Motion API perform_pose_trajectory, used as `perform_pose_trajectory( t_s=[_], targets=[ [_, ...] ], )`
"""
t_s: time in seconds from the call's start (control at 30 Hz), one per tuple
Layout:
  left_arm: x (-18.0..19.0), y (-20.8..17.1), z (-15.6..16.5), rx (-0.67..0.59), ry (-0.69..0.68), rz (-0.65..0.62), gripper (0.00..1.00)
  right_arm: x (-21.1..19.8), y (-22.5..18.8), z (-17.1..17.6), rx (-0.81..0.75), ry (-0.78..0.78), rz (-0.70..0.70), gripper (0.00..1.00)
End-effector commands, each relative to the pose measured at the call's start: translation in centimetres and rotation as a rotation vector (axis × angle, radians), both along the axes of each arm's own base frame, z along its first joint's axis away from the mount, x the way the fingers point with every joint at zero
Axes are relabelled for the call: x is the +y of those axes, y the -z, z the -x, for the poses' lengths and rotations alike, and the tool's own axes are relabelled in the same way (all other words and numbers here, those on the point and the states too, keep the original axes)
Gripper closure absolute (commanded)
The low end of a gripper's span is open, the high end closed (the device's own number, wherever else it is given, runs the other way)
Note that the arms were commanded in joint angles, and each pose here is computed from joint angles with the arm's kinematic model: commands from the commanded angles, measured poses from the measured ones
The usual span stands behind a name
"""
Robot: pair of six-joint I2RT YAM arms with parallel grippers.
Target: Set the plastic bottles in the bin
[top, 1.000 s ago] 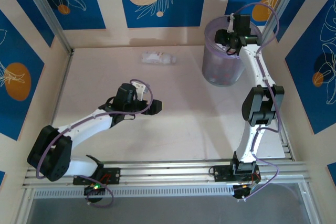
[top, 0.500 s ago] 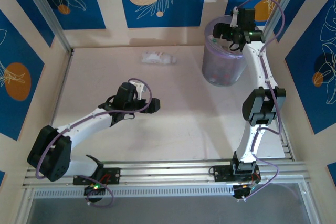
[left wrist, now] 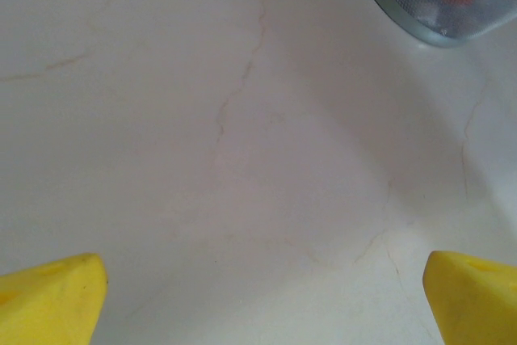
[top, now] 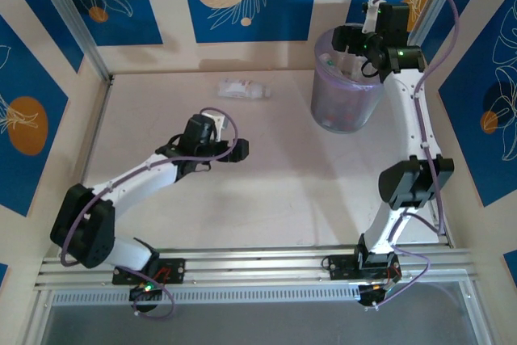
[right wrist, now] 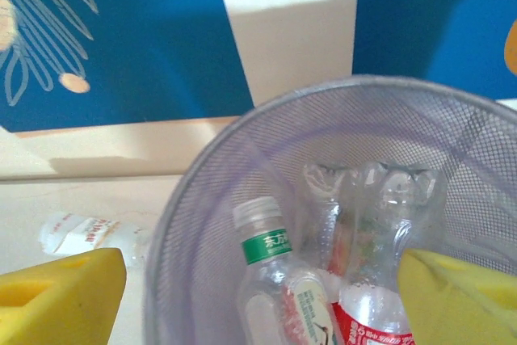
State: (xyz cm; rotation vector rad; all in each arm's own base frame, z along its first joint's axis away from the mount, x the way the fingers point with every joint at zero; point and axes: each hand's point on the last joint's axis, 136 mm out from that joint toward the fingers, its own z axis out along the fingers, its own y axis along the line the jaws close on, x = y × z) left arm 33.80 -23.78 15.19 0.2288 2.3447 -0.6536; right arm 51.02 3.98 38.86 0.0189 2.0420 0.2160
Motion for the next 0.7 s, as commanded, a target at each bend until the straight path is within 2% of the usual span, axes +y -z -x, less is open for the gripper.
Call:
perform_pose_trajectory(
  t_s=[0.0,0.17,0.37,0.67],
  targets=[
    [0.7,-0.4,-1.9,-0.014,-0.02,-0.084,0.0,2.1,-1.7,2.9,-0.027,-0.072,0.003,0.13],
    [0.8,-1.1,-5.6,-0.028,-0.046,-0.132,0.0,4.2,-1.8,6.6,-0.038,-0.138,-0.011,0.14],
    [0.8,-2.1,-11.1,-0.06,-0.11,-0.105,0.0,6.1,-1.0,11.4,-0.031,-0.205,-0.028,0.16],
    [0.7,-4.4,-19.5,-0.217,-0.204,-0.131,0.0,10.0,4.2,18.1,0.075,-0.362,-0.106,0.16]
  ],
)
